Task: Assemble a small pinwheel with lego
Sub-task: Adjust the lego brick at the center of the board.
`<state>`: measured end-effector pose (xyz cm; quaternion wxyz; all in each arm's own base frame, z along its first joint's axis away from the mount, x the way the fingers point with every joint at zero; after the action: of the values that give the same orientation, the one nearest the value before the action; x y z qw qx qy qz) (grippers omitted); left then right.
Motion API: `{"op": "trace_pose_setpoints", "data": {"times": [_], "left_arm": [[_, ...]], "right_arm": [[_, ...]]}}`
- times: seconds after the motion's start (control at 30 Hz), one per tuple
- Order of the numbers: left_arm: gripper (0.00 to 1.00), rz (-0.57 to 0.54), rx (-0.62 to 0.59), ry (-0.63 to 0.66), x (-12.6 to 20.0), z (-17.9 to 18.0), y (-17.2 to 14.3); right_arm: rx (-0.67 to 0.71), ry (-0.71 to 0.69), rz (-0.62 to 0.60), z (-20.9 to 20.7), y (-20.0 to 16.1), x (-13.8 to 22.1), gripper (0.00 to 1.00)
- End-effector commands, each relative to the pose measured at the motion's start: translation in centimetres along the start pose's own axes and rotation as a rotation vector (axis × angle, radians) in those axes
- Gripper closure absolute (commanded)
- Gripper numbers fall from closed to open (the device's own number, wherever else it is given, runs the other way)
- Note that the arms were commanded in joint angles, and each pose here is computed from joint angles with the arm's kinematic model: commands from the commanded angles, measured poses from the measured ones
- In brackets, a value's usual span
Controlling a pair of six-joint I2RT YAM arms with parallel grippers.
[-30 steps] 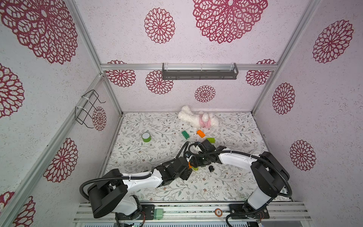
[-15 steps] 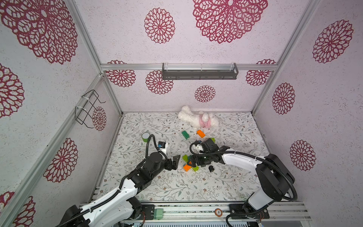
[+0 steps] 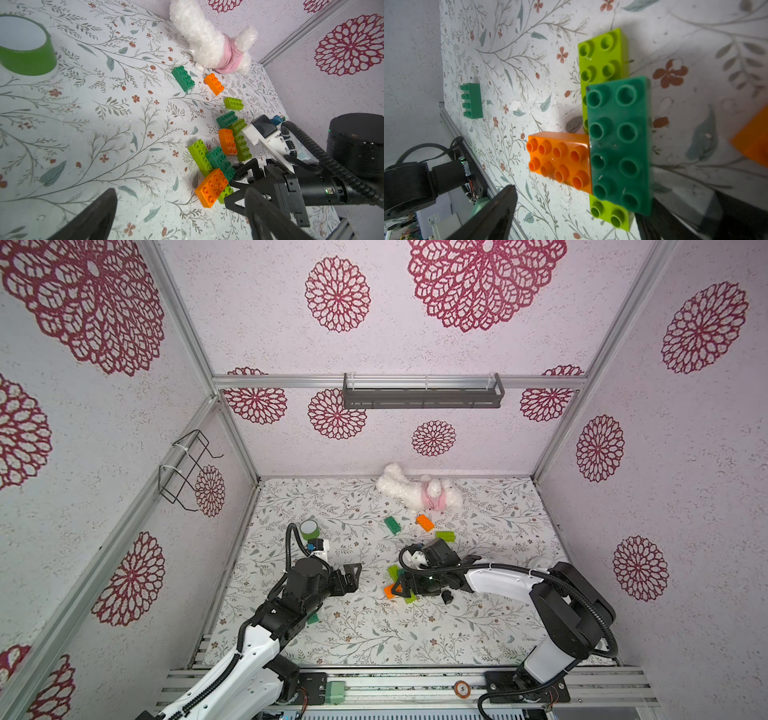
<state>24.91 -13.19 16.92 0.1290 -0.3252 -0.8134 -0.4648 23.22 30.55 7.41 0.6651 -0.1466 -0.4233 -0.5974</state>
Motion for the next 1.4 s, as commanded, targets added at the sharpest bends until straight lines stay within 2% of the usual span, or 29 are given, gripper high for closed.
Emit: {"op": "trace_pose_setpoints", "data": {"times": [0.0,0.63,0.73,0.87,0.93,1.1,1.23,1.37], "left_arm": [[0.03,-0.008,0.044,-0.001,0.4,-0.4,0.9],[0.03,-0.014,0.069,0.017,0.2,-0.4,1.7],[0.03,-0.005,0.122,0.108,0.7,1.1,1.4],[0.03,-0.009,0.293,0.399,3.7,5.8,-0.1],[0.03,0.002,0.373,0.473,5.1,7.3,-1.4],[0.03,0.008,0.459,0.556,6.8,9.7,-4.3],[0.03,0.061,0.483,0.61,6.1,11.0,-6.6],[0.0,0.083,0.448,0.632,4.7,11.4,-7.7]], "right_arm": [[-0.023,0.052,-0.03,1.3,0.8,-0.3,0.11],[-0.092,0.07,-0.126,2.1,3.6,-1.3,0.13],[-0.08,0.027,-0.14,1.5,3.4,-0.8,0.12],[-0.055,-0.023,-0.143,0.9,3.1,0.1,0.06],[-0.045,-0.047,-0.15,0.4,3.0,0.6,0.01],[-0.005,-0.018,-0.138,0.6,2.6,1.5,0.01],[0.022,0.014,-0.111,0.9,2.0,1.3,0.01],[0.031,0.034,-0.103,1.0,1.8,1.0,0.01]]}}
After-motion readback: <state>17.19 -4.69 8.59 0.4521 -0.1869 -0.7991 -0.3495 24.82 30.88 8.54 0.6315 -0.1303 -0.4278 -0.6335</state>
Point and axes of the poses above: each gripper's point midway between its finger pads, its own x axis back along the fingers, its own z axis along the line the jaws close on, y = z × x, the point moved 2 cm from there along x, back along the fingers, and after that the axes turned 4 degrees about x, right-handed, at the moved point
